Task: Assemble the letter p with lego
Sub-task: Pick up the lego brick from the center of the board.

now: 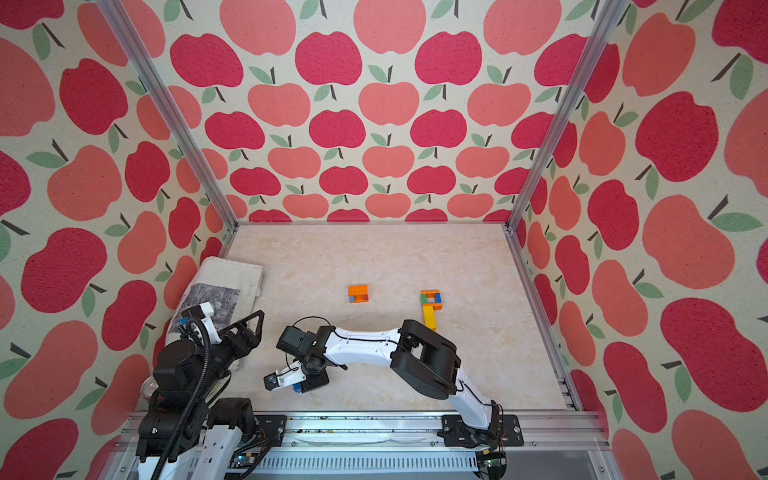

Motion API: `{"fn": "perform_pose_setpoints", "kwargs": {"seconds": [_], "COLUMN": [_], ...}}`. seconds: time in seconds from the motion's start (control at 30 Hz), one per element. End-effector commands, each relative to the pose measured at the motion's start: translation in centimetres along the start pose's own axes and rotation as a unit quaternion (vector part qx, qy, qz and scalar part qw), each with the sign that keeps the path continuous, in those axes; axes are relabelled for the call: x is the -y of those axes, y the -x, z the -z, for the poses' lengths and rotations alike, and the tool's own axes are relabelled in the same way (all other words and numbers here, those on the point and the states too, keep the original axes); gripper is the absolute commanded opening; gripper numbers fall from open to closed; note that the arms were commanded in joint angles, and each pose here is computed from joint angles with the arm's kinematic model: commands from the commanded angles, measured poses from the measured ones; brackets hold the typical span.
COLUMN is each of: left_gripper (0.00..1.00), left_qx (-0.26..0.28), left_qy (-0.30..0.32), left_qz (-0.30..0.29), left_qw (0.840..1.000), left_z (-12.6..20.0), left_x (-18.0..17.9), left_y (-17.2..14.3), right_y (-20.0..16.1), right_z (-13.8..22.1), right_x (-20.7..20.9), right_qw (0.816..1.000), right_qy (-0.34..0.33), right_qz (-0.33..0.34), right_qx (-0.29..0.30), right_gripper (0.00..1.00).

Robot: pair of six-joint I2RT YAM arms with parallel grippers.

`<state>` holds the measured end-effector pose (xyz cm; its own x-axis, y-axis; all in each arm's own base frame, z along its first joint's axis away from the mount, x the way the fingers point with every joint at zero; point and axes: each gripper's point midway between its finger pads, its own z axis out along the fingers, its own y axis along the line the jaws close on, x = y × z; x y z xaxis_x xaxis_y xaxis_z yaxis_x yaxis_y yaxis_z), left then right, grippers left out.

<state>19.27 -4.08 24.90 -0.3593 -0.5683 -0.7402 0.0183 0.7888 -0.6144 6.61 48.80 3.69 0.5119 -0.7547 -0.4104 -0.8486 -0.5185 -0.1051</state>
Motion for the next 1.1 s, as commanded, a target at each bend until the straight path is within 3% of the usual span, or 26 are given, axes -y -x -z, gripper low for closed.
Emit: {"fn": "perform_pose_setpoints", "kwargs": {"seconds": [0.0, 0.27, 0.5, 0.77, 1.07], "left_gripper": [0.84, 0.83, 0.83, 0.77, 0.79], "left_qx": [0.0, -0.002, -0.033, -0.14, -0.249], "left_qy": [0.0, 0.0, -0.009, -0.059, -0.13], "left_qz": [-0.005, 0.0, 0.019, 0.091, 0.031], "left_qw": [1.0, 1.0, 0.999, 0.984, 0.959], "left_z": [0.3, 0.2, -1.0, -5.3, -7.8], "left_x": [0.1, 0.1, 0.4, 1.4, 6.9], "left_y": [0.1, 0.1, -0.6, -3.8, -8.5], "right_y": [1.2, 1.2, -0.5, -6.6, -10.6], "right_z": [0.3, 2.4, 8.1, 15.5, 18.6], "right_x": [-0.5, -0.1, 1.9, 5.9, 7.3], "right_qw": [1.0, 0.998, 0.986, 0.939, 0.894], "right_qy": [0.02, 0.002, -0.069, -0.208, -0.294], "right_qz": [-0.006, -0.038, -0.106, -0.211, -0.258], "right_qx": [0.016, 0.046, 0.109, 0.175, 0.217], "right_gripper": [0.41, 0.27, 0.26, 0.25, 0.25]}}
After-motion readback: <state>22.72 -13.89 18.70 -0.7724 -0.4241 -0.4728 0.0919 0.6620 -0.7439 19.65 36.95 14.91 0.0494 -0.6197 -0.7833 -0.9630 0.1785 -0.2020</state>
